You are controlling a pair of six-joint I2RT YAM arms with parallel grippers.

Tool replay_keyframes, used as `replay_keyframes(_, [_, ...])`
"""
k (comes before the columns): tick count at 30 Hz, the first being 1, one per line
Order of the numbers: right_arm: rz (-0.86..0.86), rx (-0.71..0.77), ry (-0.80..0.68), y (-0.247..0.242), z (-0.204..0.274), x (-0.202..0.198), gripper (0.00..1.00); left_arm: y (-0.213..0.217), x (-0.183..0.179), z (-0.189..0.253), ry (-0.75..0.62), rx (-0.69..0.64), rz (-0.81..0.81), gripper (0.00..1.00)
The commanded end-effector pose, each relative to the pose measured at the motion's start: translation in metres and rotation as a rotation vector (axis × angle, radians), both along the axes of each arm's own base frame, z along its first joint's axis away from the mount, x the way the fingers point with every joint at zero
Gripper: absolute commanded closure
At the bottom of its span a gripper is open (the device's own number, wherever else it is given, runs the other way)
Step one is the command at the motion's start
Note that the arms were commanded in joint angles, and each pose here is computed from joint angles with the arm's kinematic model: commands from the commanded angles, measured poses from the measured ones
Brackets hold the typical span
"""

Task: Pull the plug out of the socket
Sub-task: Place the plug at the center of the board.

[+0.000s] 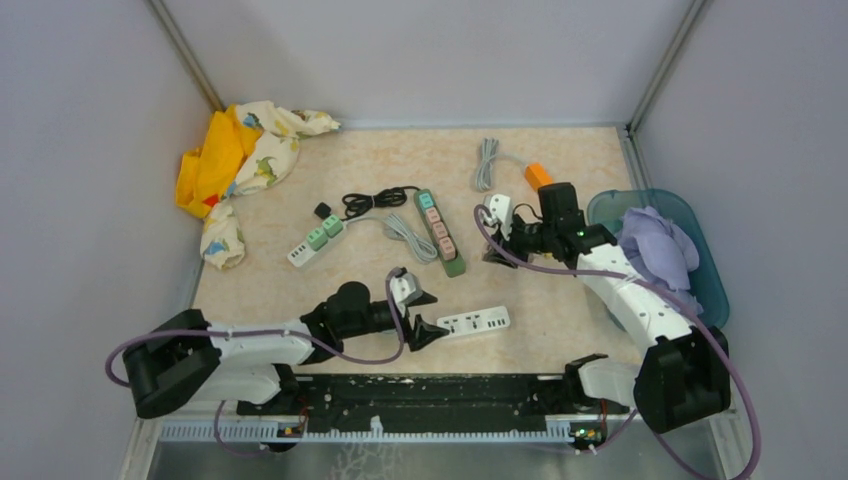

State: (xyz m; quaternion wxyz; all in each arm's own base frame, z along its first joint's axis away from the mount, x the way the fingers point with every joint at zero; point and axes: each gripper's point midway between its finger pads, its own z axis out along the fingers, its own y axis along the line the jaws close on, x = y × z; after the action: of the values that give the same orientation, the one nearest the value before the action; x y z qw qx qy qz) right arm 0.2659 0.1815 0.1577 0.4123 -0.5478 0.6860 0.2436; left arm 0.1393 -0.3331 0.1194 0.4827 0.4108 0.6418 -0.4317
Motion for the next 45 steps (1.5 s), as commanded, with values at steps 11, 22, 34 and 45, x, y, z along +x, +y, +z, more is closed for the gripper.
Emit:
replay_keyframes(11, [-0.143,-0.006,-0.054,-0.014,0.004,0.030,1.00,0.022,-0.001,0.024,0.194,-0.091,0.144,0.13])
replay_keyframes(22, [-0.403,-0.077,-0.090,-0.048,-0.011,0.068,1.00,0.030,0.003,0.018,0.220,-0.085,0.200,0.02])
replay_keyframes(34, [-0.883,-0.193,-0.155,-0.115,-0.041,0.117,0.83,0.035,0.004,0.014,0.227,-0.082,0.222,0.01])
replay_keyframes(45, [-0.950,-0.241,-0.139,-0.129,-0.061,0.121,0.49,0.040,0.001,0.013,0.233,-0.089,0.231,0.01])
